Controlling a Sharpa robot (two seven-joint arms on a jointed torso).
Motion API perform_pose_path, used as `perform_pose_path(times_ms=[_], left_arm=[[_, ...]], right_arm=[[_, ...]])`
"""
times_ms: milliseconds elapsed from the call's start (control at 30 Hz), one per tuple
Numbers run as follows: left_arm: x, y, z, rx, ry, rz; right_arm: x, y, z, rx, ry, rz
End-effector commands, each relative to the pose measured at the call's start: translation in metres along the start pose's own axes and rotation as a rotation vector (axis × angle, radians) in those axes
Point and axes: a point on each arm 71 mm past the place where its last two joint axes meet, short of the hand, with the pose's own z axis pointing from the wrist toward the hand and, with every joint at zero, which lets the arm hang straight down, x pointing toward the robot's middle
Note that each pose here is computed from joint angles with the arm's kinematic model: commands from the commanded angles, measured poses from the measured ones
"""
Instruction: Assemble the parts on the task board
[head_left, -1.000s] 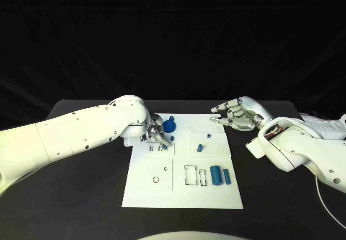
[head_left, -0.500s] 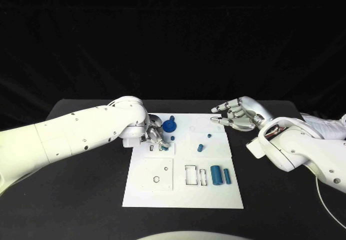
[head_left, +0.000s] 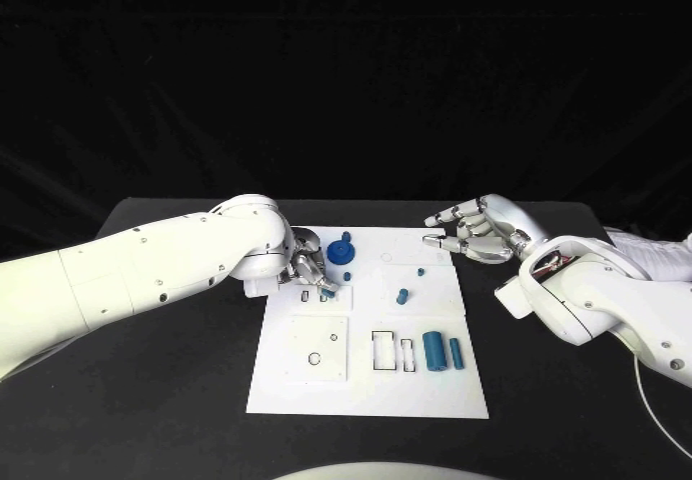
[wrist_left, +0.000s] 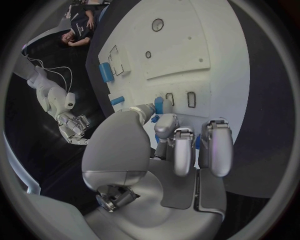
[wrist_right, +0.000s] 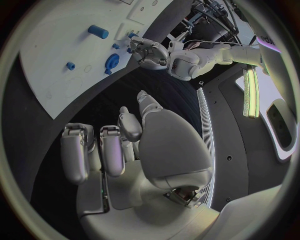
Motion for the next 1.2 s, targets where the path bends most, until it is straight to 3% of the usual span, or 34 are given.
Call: perform_pose_path(times_ms=[33, 267, 600, 1200], left_arm=[[-0.0007, -0.0010, -0.0031, 0.037, -0.073, -0.081], [0.0078, 0.0073, -0.0092, 0.031, -0.156, -0.111], [0.0188, 0.0156, -0.0124, 0.017, -0.219, -0.086], [0.0268, 0.0151, -0.0089, -0.002, -0.182, 0.000]], right_arm=[[0.001, 0.000, 0.000, -0.006, 0.015, -0.002], [-0.001, -0.001, -0.001, -0.002, 0.010, -0.003], [-0.003, -0.003, -0.004, 0.003, 0.008, -0.006], [-0.003, -0.002, -0.005, 0.002, 0.012, -0.007]])
